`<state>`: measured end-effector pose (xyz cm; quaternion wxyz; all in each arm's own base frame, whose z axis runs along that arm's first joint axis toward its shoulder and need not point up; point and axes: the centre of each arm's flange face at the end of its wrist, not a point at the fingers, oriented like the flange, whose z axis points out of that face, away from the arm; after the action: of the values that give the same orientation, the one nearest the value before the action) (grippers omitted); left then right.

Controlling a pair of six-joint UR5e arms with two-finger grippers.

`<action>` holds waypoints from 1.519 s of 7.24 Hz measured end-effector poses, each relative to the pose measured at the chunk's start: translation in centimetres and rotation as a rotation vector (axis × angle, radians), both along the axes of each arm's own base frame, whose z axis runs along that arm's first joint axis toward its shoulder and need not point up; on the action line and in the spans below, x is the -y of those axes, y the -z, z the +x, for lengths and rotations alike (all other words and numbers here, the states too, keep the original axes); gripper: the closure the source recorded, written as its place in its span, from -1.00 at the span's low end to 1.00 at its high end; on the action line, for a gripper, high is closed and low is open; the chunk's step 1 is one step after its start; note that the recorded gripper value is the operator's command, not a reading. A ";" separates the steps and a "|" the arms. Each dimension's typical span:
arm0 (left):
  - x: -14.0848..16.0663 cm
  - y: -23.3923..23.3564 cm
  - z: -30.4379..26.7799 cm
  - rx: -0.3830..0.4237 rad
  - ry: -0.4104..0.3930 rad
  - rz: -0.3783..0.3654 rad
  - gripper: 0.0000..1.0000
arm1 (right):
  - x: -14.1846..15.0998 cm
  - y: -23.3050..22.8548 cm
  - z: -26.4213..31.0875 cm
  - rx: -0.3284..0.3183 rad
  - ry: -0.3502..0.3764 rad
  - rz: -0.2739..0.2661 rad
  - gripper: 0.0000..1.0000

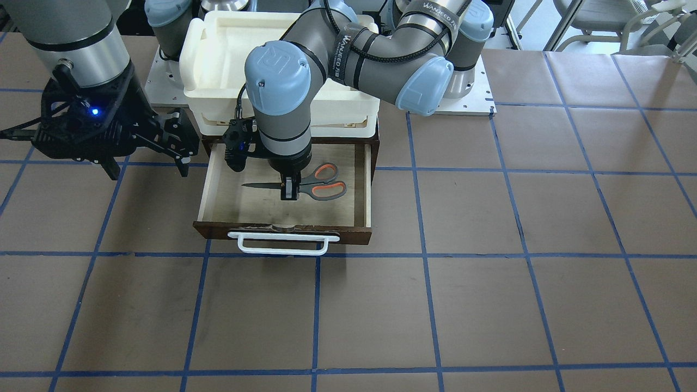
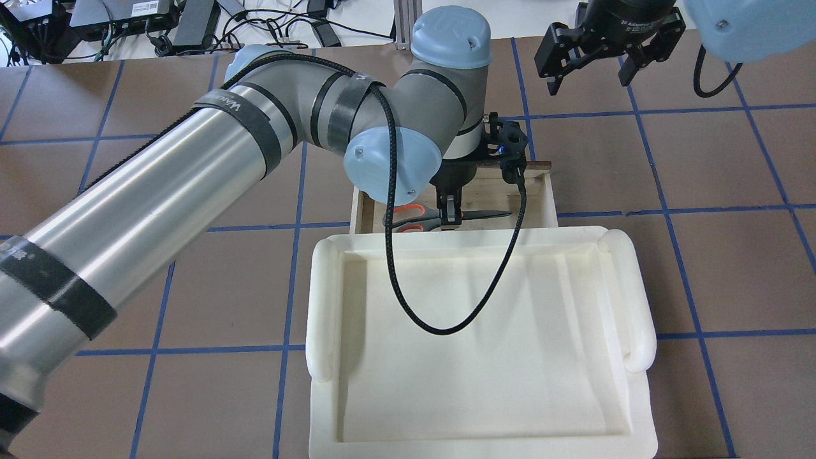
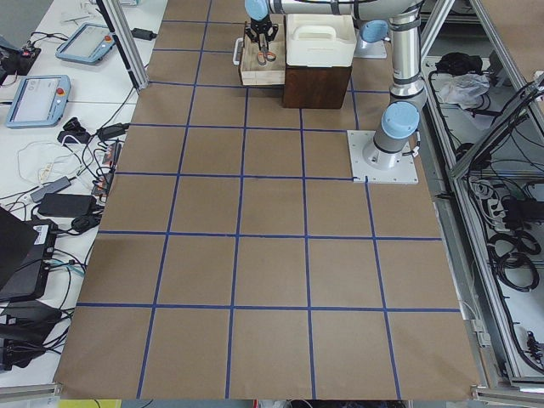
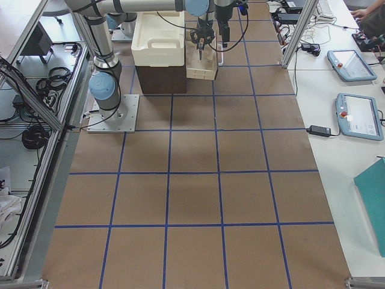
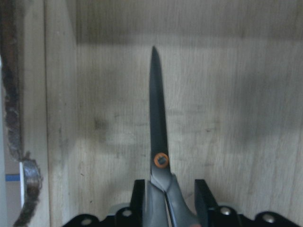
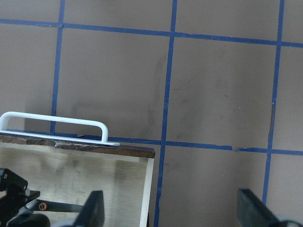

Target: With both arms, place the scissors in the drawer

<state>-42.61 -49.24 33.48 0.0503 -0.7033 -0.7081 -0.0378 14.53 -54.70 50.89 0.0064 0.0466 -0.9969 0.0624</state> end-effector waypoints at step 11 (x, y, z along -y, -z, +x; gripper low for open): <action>1.8 -7.9 5.9 -0.024 -0.311 -0.124 -1.00 | 0.1 0.1 0.0 0.002 0.000 0.002 -1.00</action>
<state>-36.72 -51.05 41.34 0.0205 -0.5872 -0.8089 0.0224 14.56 -54.76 50.79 0.0053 0.0465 -0.9970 0.0617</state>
